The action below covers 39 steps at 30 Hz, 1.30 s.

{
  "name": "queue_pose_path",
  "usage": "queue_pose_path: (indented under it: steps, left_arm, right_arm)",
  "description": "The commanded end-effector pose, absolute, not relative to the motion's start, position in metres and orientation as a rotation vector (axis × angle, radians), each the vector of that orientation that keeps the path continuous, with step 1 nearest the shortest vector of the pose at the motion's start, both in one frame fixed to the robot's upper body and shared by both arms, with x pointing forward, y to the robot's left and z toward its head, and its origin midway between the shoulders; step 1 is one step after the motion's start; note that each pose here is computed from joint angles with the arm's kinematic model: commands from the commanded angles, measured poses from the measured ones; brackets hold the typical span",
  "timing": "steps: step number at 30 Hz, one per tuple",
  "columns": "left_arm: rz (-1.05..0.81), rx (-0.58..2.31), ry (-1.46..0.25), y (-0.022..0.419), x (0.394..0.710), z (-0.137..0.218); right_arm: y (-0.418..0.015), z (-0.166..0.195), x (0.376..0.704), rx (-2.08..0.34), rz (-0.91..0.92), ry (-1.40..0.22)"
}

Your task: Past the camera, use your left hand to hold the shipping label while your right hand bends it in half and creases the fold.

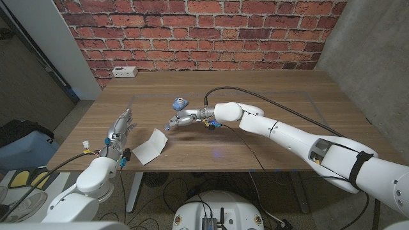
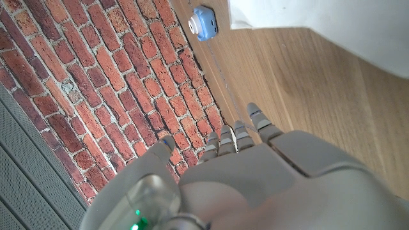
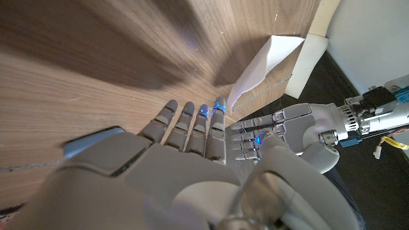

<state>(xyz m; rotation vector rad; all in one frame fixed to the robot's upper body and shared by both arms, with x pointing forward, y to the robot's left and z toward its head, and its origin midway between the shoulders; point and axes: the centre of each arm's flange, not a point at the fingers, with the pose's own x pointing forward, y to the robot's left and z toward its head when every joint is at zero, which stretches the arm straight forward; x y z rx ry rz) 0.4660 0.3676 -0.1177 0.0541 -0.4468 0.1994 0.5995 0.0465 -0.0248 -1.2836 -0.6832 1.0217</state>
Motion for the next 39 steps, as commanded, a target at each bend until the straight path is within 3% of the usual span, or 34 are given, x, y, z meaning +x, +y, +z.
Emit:
queue_pose_path:
  steps: [1, 7, 20, 39]
  left_arm:
    - [0.194, 0.059, -0.446, 0.365, 0.469, -0.115]
    - [0.197, 0.063, -0.450, 0.365, 0.467, -0.113]
    - [0.198, 0.062, -0.447, 0.366, 0.464, -0.114]
    - [0.326, 0.081, -0.404, 0.361, 0.447, -0.129]
  right_arm:
    - [0.035, -0.030, 0.594, -1.222, 0.962, -0.718]
    - [0.039, -0.031, 0.589, -1.233, 0.965, -0.709]
    - [0.052, -0.036, 0.566, -1.276, 0.988, -0.965]
    - [0.075, -0.043, 0.547, -1.478, 1.014, -1.033]
